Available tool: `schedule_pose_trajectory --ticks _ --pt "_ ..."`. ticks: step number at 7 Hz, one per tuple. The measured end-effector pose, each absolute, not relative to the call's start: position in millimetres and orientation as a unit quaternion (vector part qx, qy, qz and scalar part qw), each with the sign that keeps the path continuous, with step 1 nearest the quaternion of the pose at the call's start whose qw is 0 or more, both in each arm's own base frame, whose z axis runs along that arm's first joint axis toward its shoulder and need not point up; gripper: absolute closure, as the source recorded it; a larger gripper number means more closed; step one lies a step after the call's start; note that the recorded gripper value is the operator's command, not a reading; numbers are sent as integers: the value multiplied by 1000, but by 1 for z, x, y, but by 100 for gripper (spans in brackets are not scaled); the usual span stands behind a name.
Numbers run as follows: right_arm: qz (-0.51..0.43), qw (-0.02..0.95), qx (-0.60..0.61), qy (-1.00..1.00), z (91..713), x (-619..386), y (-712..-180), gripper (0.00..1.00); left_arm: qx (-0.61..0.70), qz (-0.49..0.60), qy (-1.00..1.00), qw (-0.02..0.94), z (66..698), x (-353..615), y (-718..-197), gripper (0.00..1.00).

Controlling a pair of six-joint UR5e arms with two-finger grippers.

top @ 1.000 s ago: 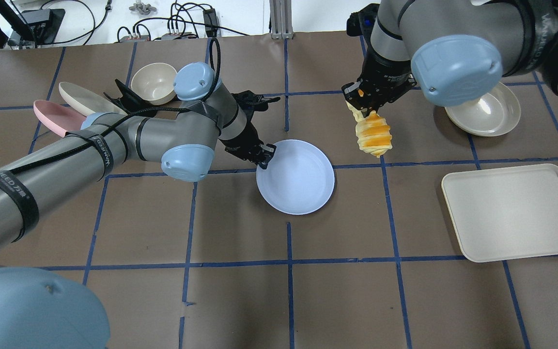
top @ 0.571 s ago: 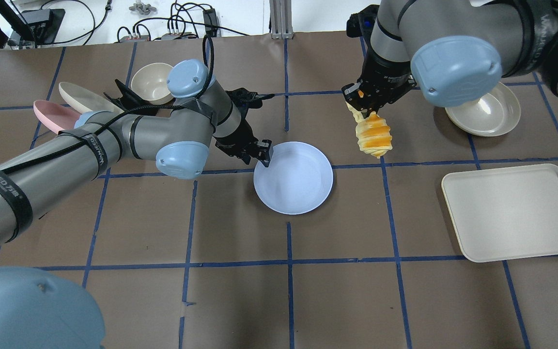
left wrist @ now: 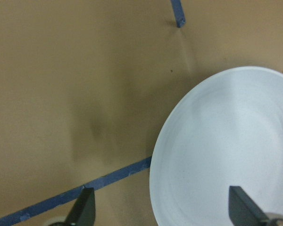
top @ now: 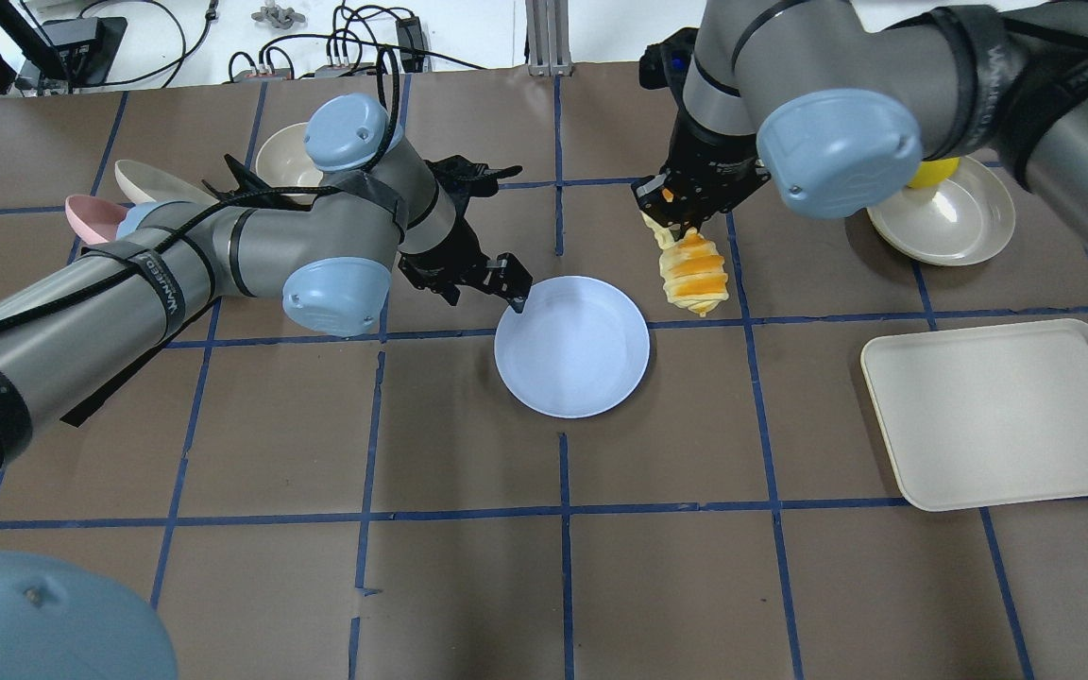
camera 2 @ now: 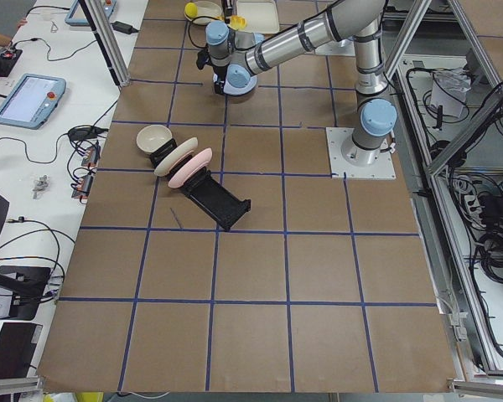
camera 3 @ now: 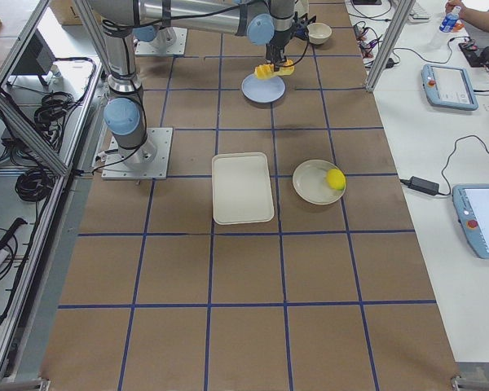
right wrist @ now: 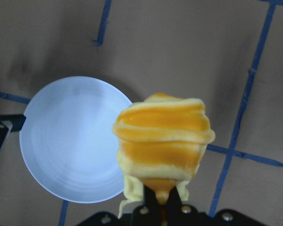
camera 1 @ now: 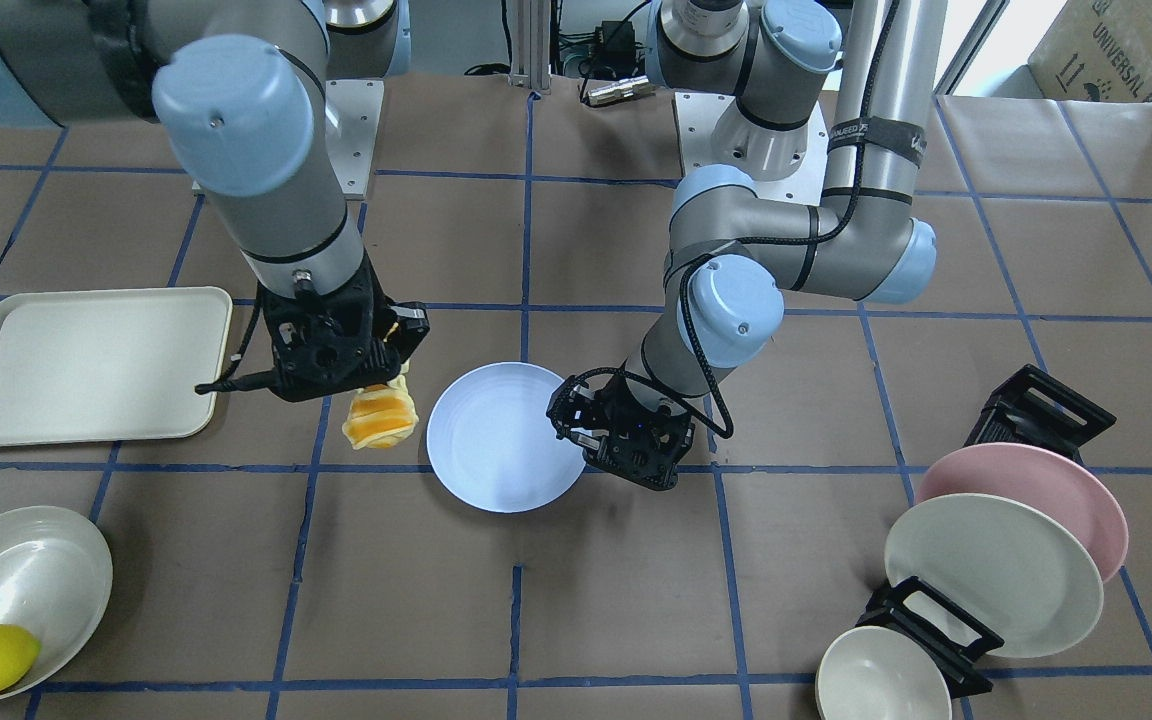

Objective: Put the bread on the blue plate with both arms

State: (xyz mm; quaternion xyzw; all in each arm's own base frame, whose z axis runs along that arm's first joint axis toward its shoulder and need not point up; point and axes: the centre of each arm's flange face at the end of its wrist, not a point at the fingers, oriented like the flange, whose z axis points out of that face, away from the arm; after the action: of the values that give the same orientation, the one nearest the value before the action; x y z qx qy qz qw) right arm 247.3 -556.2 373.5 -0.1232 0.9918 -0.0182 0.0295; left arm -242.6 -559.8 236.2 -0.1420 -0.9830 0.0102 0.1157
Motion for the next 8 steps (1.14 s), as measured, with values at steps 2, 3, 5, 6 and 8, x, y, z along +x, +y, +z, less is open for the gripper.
schedule_pose_trajectory --ticks 2,3,5,6,8 --pt "-34 35 -115 992 322 298 -570 96 -136 14 -989 61 281 -221 -550 0" --pt "-32 36 -118 992 294 315 -574 96 -123 12 -992 36 313 -200 -542 0" --pt "-17 31 -129 991 261 336 -567 96 -91 -1 -996 0 374 -155 -513 0" --pt "-6 29 -132 991 251 339 -562 96 -83 -8 -996 -18 403 -142 -496 0" --pt "14 26 -136 990 231 339 -549 95 -78 -27 -996 -32 454 -134 -480 0"
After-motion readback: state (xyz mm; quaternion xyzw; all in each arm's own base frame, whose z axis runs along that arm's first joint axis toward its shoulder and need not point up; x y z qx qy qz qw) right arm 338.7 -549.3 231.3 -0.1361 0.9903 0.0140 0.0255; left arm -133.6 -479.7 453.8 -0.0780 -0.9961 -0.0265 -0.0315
